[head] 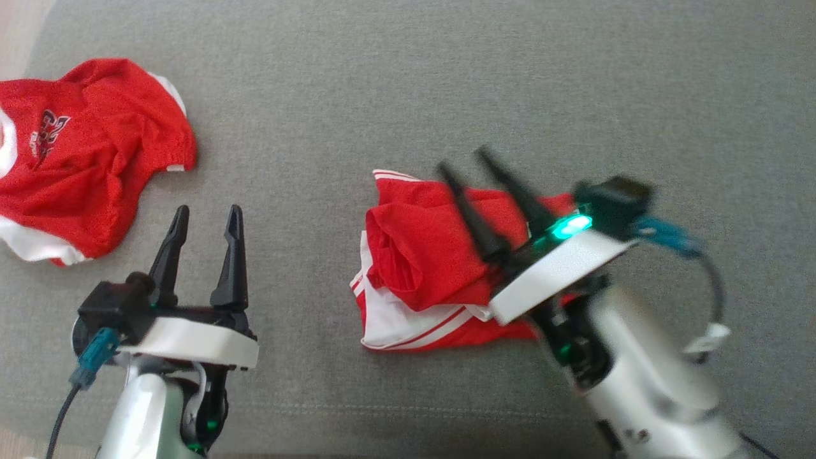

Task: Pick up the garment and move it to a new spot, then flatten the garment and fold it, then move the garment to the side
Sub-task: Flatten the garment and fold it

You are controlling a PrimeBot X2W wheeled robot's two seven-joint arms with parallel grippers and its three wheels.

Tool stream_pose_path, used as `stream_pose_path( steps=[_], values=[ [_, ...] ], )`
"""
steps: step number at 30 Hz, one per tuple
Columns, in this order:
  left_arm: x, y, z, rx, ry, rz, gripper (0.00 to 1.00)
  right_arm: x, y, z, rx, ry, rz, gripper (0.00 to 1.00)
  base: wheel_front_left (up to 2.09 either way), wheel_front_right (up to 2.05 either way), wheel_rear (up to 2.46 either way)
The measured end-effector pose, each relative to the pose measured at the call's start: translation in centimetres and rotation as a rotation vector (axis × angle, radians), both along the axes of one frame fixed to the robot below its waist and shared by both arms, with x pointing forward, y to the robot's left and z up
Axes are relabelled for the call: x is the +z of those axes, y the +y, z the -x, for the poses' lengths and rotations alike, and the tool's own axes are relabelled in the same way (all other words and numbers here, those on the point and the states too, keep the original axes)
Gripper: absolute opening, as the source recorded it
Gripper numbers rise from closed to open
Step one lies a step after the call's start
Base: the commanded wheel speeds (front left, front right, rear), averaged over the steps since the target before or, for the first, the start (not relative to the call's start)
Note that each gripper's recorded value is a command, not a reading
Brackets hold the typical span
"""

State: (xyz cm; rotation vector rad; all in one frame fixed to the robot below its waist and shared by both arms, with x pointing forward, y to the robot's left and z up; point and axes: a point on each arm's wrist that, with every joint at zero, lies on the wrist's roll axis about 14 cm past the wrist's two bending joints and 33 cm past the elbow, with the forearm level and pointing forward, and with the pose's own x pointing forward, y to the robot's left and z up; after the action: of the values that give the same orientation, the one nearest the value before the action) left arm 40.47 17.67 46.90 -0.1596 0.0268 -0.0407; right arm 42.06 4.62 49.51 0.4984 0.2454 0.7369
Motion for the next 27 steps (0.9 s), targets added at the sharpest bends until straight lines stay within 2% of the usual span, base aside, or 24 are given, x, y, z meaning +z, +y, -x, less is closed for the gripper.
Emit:
stream_pose_path(
  steps=[6,13,21,27],
  values=[
    [0.4,-0.3,-0.4,-0.013,-0.015,-0.008,1.0,2.4,-8.5,-3.2,-0.284,-0.142,0.064,1.0,0.0,0.0,0.0],
    [1.2,0.1,-0.7,-0.009,-0.039,-0.035,1.0,1.5,-17.0,-2.1,-0.514,-0.159,0.237,1.0,0.0,0.0,0.0],
    [1.7,0.1,0.4,-0.022,-0.045,-0.08,1.0,1.4,-20.8,0.8,-0.605,-0.176,0.375,1.0,0.0,0.0,0.0],
    [2.0,-0.2,2.0,-0.032,-0.04,-0.094,1.0,1.5,-21.5,2.7,-0.622,-0.167,0.392,1.0,0.0,0.0,0.0]
  ],
)
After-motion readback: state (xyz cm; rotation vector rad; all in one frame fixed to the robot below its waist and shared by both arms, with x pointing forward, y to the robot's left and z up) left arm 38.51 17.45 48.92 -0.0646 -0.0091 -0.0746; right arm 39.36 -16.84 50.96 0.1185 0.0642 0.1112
